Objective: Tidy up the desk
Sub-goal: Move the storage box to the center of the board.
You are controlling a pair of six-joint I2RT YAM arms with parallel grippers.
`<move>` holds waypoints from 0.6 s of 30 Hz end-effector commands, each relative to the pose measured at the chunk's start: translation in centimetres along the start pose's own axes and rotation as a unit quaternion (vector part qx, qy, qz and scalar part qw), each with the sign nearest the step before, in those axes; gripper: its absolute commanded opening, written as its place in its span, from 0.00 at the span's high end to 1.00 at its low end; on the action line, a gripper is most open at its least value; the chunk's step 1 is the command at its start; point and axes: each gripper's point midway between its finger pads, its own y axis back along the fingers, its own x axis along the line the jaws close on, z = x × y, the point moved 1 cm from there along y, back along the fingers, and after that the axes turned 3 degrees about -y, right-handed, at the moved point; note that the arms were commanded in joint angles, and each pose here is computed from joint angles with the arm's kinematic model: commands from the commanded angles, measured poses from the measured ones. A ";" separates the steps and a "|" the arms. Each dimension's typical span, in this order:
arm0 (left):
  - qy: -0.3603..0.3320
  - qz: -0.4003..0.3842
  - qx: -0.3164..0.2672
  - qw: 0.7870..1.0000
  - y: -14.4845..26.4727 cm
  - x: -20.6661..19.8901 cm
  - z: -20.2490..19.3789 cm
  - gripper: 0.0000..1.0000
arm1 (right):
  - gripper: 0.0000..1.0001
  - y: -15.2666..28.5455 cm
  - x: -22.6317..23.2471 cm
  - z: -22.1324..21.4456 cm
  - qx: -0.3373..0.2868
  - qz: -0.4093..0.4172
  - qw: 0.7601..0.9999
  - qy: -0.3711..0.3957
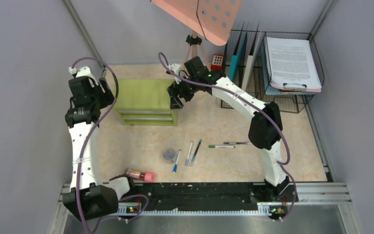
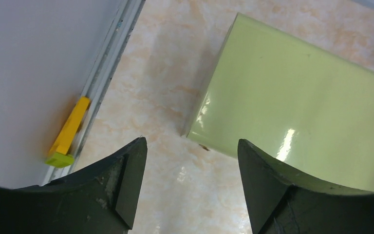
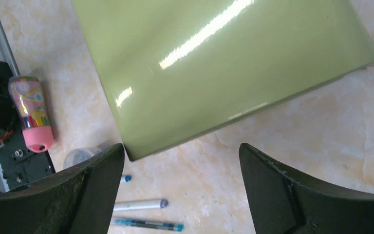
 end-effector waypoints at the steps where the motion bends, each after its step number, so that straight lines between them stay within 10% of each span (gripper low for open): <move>1: 0.053 -0.047 -0.048 0.996 -1.1 -1.5 2.6 0.26 | 0.13 -0.3 1.2 2.5 -0.029 0.023 0.999 -0.001; 18: 0.121 -0.100 -0.027 0.987 -8.0 -3.0 -0.6 0.18 | 0.14 -1.2 1.6 2.9 -0.020 0.046 0.998 -0.023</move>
